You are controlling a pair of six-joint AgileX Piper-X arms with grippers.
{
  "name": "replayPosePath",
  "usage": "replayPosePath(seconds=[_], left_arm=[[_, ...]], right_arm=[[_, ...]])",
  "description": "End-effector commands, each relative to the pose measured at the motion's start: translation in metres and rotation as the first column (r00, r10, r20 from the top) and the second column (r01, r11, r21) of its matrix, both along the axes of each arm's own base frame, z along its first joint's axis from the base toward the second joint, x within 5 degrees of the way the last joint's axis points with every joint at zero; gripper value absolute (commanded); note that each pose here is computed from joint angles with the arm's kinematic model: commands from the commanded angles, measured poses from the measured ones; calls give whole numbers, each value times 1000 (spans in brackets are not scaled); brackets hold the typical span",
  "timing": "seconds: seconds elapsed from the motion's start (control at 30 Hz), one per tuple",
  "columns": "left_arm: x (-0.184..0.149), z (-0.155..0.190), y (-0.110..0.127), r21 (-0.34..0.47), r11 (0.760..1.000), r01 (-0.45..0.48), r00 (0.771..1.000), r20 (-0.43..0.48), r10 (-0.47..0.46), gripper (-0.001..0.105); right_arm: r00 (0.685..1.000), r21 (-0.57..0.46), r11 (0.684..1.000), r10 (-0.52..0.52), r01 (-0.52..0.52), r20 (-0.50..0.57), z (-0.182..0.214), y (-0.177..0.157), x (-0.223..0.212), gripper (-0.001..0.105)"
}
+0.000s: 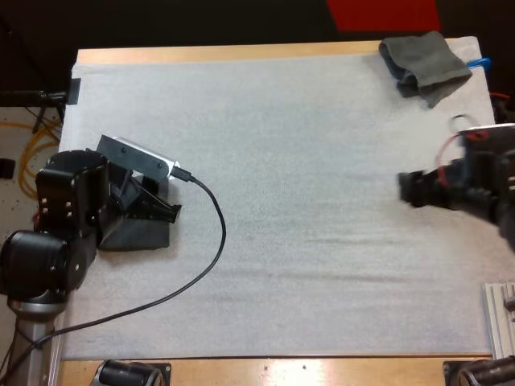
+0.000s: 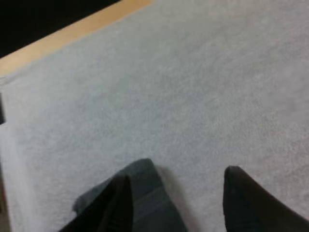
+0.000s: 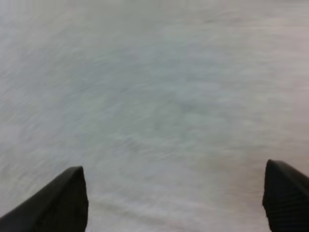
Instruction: Pick towel from pile fold and stack
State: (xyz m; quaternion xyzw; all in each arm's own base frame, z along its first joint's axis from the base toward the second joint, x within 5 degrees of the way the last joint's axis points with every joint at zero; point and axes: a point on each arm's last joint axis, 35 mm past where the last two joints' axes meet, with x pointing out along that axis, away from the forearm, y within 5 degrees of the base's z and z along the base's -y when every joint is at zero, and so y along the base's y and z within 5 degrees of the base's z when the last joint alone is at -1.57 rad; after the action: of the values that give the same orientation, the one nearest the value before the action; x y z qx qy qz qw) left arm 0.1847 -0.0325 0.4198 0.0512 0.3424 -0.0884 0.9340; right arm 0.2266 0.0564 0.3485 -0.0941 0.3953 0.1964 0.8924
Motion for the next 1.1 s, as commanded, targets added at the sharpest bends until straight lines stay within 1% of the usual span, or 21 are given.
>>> replayPosePath(seconds=[0.0,0.1,0.13,0.2,0.37,0.43,0.47,0.53,0.57,0.63,0.7,0.83,0.87,0.93,0.97,1.03,1.07], left_arm=[[-4,6,3,27,999,-19,999,37,18,42],[-8,9,11,32,997,-64,997,55,62,42],[-9,10,15,31,996,-88,994,61,86,42],[-12,12,22,28,992,-122,990,71,120,42],[-27,18,31,12,984,-179,979,101,177,42],[-39,24,33,-12,977,-214,968,135,214,42],[-43,26,33,-13,976,-218,965,148,218,42],[-62,34,34,-17,971,-239,946,220,237,42],[-65,36,35,-15,968,-249,940,235,246,42],[-86,45,36,-22,959,-283,908,316,275,42],[-100,49,37,-32,956,-292,889,360,283,42],[-136,55,37,-61,957,-284,852,442,281,42],[-140,56,37,-64,957,-283,847,451,281,42],[-163,57,37,-81,957,-279,820,499,281,42],[-168,57,37,-86,958,-275,812,512,279,42],[-189,55,37,-104,957,-270,783,555,281,42],[-196,54,37,-109,957,-268,773,568,281,42]], right_arm=[[1000,-7,1000,-19,19,15,6,-16,-4,72],[997,-23,997,-73,73,19,10,-38,-12,72],[994,-21,994,-105,106,33,14,-45,-16,72],[989,-18,991,-132,133,62,20,-51,-23,72],[984,-24,991,-126,130,124,33,-52,-45,72],[982,-31,992,-120,125,148,39,-52,-58,72],[981,-32,991,-121,128,154,41,-52,-61,72],[969,-48,987,-143,156,203,49,-53,-77,72],[964,-54,985,-147,163,221,51,-54,-82,72],[942,-99,971,-180,215,283,59,-56,-99,72],[929,-121,967,-174,223,326,64,-57,-114,72],[909,-99,971,-163,216,384,70,-56,-145,72],[903,-95,971,-164,218,397,71,-56,-150,72],[876,-65,971,-179,232,448,75,-55,-170,72],[864,-56,970,-182,235,469,76,-55,-177,72],[831,-20,971,-194,239,521,79,-55,-198,72],[825,-16,972,-191,236,532,79,-55,-202,72]])
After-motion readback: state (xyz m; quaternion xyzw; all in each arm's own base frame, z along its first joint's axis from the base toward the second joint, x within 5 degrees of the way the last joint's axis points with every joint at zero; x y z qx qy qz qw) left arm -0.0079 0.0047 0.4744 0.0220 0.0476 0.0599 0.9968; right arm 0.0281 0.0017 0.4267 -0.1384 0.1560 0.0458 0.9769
